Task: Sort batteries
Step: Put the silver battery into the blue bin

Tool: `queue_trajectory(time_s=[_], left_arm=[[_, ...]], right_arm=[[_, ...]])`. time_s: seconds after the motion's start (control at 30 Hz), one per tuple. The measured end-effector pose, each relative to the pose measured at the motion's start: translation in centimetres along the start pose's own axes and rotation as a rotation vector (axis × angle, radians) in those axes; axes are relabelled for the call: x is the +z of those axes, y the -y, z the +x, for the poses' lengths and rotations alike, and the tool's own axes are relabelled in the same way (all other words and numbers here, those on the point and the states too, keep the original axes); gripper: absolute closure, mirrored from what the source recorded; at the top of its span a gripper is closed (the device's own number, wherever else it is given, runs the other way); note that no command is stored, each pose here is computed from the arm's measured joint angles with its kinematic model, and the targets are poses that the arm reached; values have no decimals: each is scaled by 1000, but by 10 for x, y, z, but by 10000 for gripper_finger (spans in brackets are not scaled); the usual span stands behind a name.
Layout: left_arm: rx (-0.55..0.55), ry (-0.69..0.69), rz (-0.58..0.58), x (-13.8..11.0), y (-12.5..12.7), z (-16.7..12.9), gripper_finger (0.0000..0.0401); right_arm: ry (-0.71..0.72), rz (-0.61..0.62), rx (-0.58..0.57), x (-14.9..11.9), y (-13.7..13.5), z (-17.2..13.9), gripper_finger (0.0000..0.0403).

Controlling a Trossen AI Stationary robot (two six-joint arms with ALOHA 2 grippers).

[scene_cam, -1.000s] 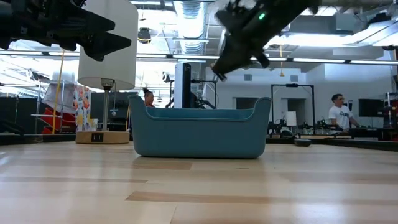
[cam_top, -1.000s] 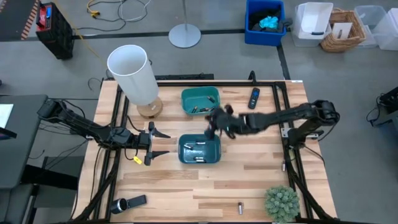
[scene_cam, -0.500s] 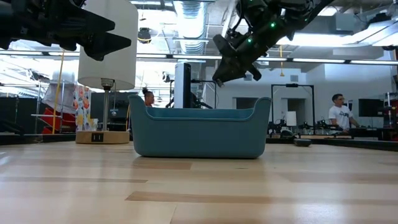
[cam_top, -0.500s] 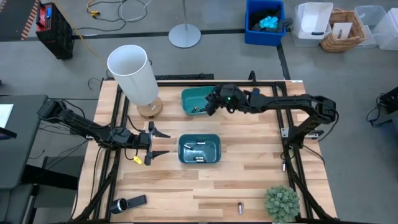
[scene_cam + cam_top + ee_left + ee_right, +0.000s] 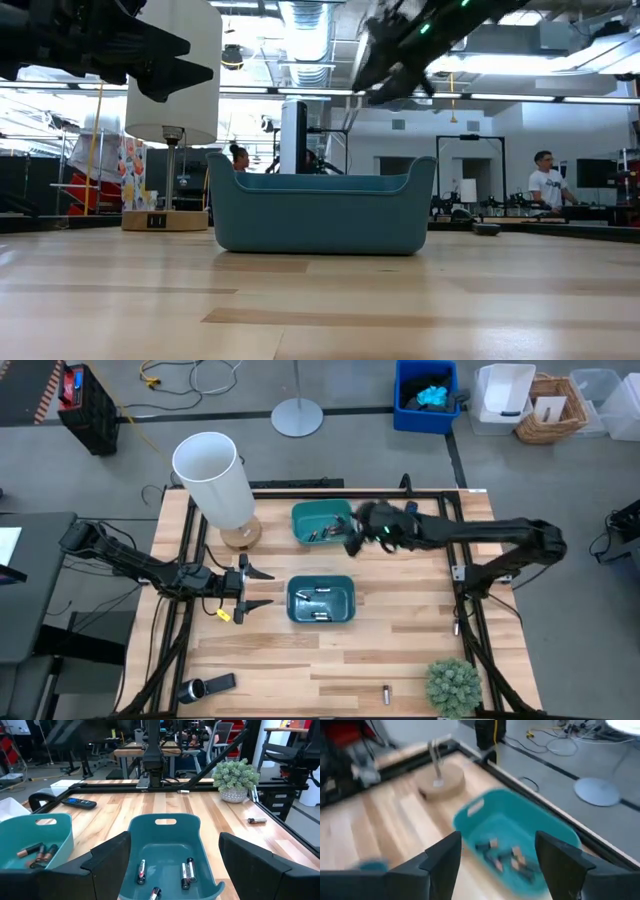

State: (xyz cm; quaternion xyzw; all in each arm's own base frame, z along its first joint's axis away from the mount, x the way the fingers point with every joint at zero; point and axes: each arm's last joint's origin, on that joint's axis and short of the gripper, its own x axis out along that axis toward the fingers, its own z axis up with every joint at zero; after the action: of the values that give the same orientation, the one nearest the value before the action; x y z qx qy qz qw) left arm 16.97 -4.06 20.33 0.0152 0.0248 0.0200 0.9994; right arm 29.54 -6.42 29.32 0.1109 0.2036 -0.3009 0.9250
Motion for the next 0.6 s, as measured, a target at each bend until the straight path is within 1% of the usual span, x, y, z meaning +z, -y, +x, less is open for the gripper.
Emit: queue_trajectory(time_s=[0.07,0.17,0.3,0.47,0.6], left_arm=[[0,0,3,0,0,0,107],[0,0,6,0,0,0,107],[0,1,14,0,0,0,107],[1,3,14,0,0,0,107],[1,27,5,3,0,0,107]], right_arm=[[-38,-23,-31,-5,-8,-25,138],[-111,4,-26,-17,-18,-63,139],[-270,52,-8,-46,-34,-101,139],[-455,128,9,-82,-58,-129,139],[-562,199,-34,-107,-76,-137,139]])
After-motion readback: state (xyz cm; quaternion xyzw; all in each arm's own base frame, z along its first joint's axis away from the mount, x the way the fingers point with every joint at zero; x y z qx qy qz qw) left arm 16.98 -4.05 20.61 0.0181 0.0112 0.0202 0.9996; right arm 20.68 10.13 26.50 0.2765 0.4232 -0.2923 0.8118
